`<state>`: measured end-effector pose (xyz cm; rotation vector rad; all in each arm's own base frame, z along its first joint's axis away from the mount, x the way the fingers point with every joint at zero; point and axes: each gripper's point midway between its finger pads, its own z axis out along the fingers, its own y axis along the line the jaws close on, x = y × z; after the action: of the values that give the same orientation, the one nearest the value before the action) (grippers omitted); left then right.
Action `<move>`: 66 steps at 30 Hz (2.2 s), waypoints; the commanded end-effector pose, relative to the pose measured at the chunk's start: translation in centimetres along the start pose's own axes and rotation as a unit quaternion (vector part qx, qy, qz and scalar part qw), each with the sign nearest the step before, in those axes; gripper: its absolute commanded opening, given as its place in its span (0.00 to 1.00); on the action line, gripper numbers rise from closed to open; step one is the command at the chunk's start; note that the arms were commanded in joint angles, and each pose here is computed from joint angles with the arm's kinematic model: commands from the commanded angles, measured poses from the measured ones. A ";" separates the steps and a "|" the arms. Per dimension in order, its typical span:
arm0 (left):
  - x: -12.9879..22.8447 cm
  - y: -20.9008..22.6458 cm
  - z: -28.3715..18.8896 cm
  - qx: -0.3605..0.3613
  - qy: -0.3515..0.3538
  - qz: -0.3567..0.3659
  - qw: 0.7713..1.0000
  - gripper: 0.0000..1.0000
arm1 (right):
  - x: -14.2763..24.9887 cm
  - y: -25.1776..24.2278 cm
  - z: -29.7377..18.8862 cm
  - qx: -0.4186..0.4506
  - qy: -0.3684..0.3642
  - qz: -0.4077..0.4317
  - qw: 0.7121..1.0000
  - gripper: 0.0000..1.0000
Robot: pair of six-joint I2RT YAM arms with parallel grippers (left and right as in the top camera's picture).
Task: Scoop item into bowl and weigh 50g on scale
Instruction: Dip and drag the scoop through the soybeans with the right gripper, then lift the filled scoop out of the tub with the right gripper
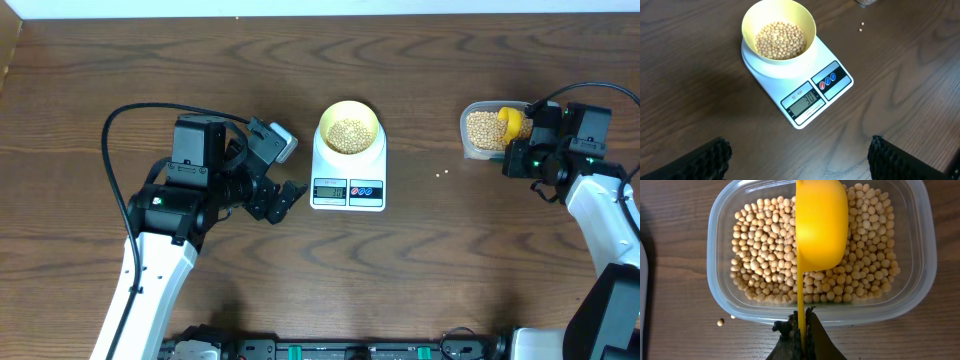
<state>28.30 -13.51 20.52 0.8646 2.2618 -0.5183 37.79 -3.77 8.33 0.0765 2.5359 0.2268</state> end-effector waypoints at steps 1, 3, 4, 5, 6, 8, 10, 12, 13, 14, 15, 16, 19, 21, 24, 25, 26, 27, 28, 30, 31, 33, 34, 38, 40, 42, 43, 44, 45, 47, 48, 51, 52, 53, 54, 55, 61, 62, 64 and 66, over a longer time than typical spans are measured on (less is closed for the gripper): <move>0.1 -0.2 0.2 0.006 0.002 0.006 1.000 0.89 | 0.6 0.5 0.6 -0.003 0.011 -0.001 1.000 0.01; 0.1 -0.2 0.2 0.006 0.002 0.006 1.000 0.89 | 0.8 0.9 0.8 -0.006 0.015 0.001 1.000 0.01; 0.1 -0.2 0.2 0.006 0.002 0.006 1.000 0.89 | 0.9 1.1 1.0 -0.007 0.018 0.004 1.000 0.01; 0.1 -0.2 0.2 0.006 0.002 0.006 1.000 0.89 | 1.0 1.2 1.1 -0.009 0.020 0.007 1.000 0.01; 0.1 -0.2 0.2 0.006 0.002 0.006 1.000 0.89 | 1.1 1.3 1.3 -0.010 0.023 0.009 1.000 0.01; 0.1 -0.2 0.2 0.006 0.002 0.006 1.000 0.89 | 1.2 1.6 1.7 -0.012 0.026 0.012 1.000 0.01; 0.1 -0.2 0.2 0.006 0.002 0.006 1.000 0.89 | 1.4 2.0 2.2 -0.019 0.030 0.011 0.999 0.01; 0.1 -0.2 0.2 0.006 0.002 0.006 1.000 0.89 | 1.6 2.4 2.6 -0.022 0.035 0.010 0.999 0.01; 0.1 -0.2 0.2 0.006 0.002 0.006 1.000 0.89 | 1.7 2.5 2.7 -0.022 0.037 0.010 0.999 0.01; 0.1 -0.2 0.2 0.006 0.002 0.006 1.000 0.89 | 1.8 2.6 2.8 -0.024 0.038 0.008 0.999 0.01; 0.1 -0.2 0.2 0.006 0.002 0.006 1.000 0.89 | 1.7 2.6 2.9 -0.024 0.038 0.008 0.999 0.01; 0.1 -0.2 0.2 0.006 0.002 0.006 1.000 0.89 | 1.6 2.6 2.9 -0.024 0.036 0.014 0.999 0.01; 0.1 -0.2 0.2 0.006 0.002 0.006 1.000 0.89 | 1.1 2.8 2.9 -0.029 0.026 0.015 0.999 0.01; 0.1 -0.2 0.2 0.006 0.002 0.006 1.000 0.89 | 0.7 3.1 2.9 -0.038 0.017 0.013 0.999 0.01; 0.1 -0.2 0.2 0.006 0.002 0.006 1.000 0.89 | 0.1 3.4 2.9 -0.047 0.005 0.021 0.999 0.01; 0.1 -0.2 0.2 0.006 0.002 0.006 1.000 0.89 | -0.1 3.6 2.8 -0.053 0.002 0.021 0.998 0.01; 0.1 -0.2 0.2 0.006 0.002 0.006 1.000 0.89 | -0.1 3.7 2.8 -0.058 0.001 0.023 0.998 0.01; 0.1 -0.2 0.2 0.006 0.002 0.006 1.000 0.89 | -0.2 3.9 2.8 -0.062 0.001 0.026 0.998 0.01; 0.1 -0.2 0.2 0.006 0.002 0.006 1.000 0.89 | -0.2 4.0 2.8 -0.065 0.001 0.029 0.997 0.01; 0.1 -0.2 0.2 0.006 0.002 0.006 1.000 0.88 | -0.1 4.3 2.8 -0.072 0.003 0.029 0.997 0.01; 0.1 -0.2 0.2 0.006 0.002 0.006 1.000 0.89 | -0.1 4.3 2.8 -0.075 0.002 0.029 0.997 0.01; 0.1 -0.2 0.2 0.006 0.002 0.006 1.000 0.89 | -0.1 4.4 2.7 -0.076 0.002 0.029 0.997 0.01; 0.1 -0.2 0.2 0.006 0.002 0.006 1.000 0.89 | -0.1 4.4 2.7 -0.076 0.002 0.029 0.997 0.01; 0.1 -0.2 0.2 0.006 0.002 0.006 1.000 0.89 | -0.1 4.4 2.7 -0.078 0.002 0.029 0.997 0.01; 0.1 -0.2 0.2 0.006 0.002 0.006 1.000 0.89 | -0.1 4.6 2.7 -0.084 0.002 0.029 0.996 0.01; 0.1 -0.2 0.2 0.006 0.002 0.006 1.000 0.89 | -0.1 4.9 2.6 -0.092 0.002 0.029 0.995 0.01; 0.1 -0.2 0.2 0.006 0.002 0.006 1.000 0.89 | -0.1 5.1 2.6 -0.098 0.002 0.030 0.995 0.01; 0.1 -0.2 0.2 0.006 0.002 0.006 1.000 0.89 | -0.1 5.2 2.6 -0.102 0.002 0.030 0.994 0.01; 0.1 -0.2 0.2 0.006 0.002 0.006 1.000 0.89 | -0.1 5.2 2.5 -0.105 0.002 0.031 0.994 0.01; 0.1 -0.2 0.2 0.006 0.002 0.006 1.000 0.89 | -0.2 5.4 2.4 -0.114 0.002 0.033 0.993 0.01; 0.1 -0.2 0.2 0.006 0.002 0.006 1.000 0.89 | -0.2 5.4 2.4 -0.119 0.001 0.035 0.992 0.01; 0.1 -0.2 0.2 0.006 0.002 0.006 1.000 0.89 | -0.3 5.4 2.1 -0.134 -0.001 0.041 0.990 0.01; 0.1 -0.2 0.2 0.006 0.002 0.006 1.000 0.89 | -0.4 5.3 2.1 -0.136 -0.002 0.045 0.990 0.01; 0.1 -0.2 0.2 0.006 0.002 0.006 1.000 0.89 | -0.4 5.2 2.0 -0.138 -0.003 0.048 0.989 0.01; 0.1 -0.2 0.2 0.006 0.002 0.006 1.000 0.89 | -0.5 5.1 1.9 -0.141 -0.004 0.050 0.989 0.01; 0.1 -0.2 0.2 0.006 0.002 0.006 1.000 0.89 | -0.5 4.9 1.8 -0.143 -0.005 0.055 0.988 0.01; 0.1 -0.2 0.2 0.006 0.002 0.006 1.000 0.89 | -0.7 4.1 1.4 -0.153 -0.011 0.069 0.986 0.01; 0.1 -0.2 0.2 0.006 0.002 0.006 1.000 0.89 | -0.7 4.0 1.4 -0.152 -0.012 0.071 0.986 0.01; 0.1 -0.2 0.2 0.006 0.002 0.006 1.000 0.89 | -0.8 3.8 1.4 -0.152 -0.013 0.073 0.986 0.01; 0.1 -0.2 0.2 0.006 0.002 0.006 1.000 0.89 | -0.8 3.7 1.3 -0.152 -0.014 0.075 0.985 0.01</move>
<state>28.30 -13.51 20.52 0.8646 2.2618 -0.5183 39.09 -0.51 8.07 0.1599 2.4596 0.6065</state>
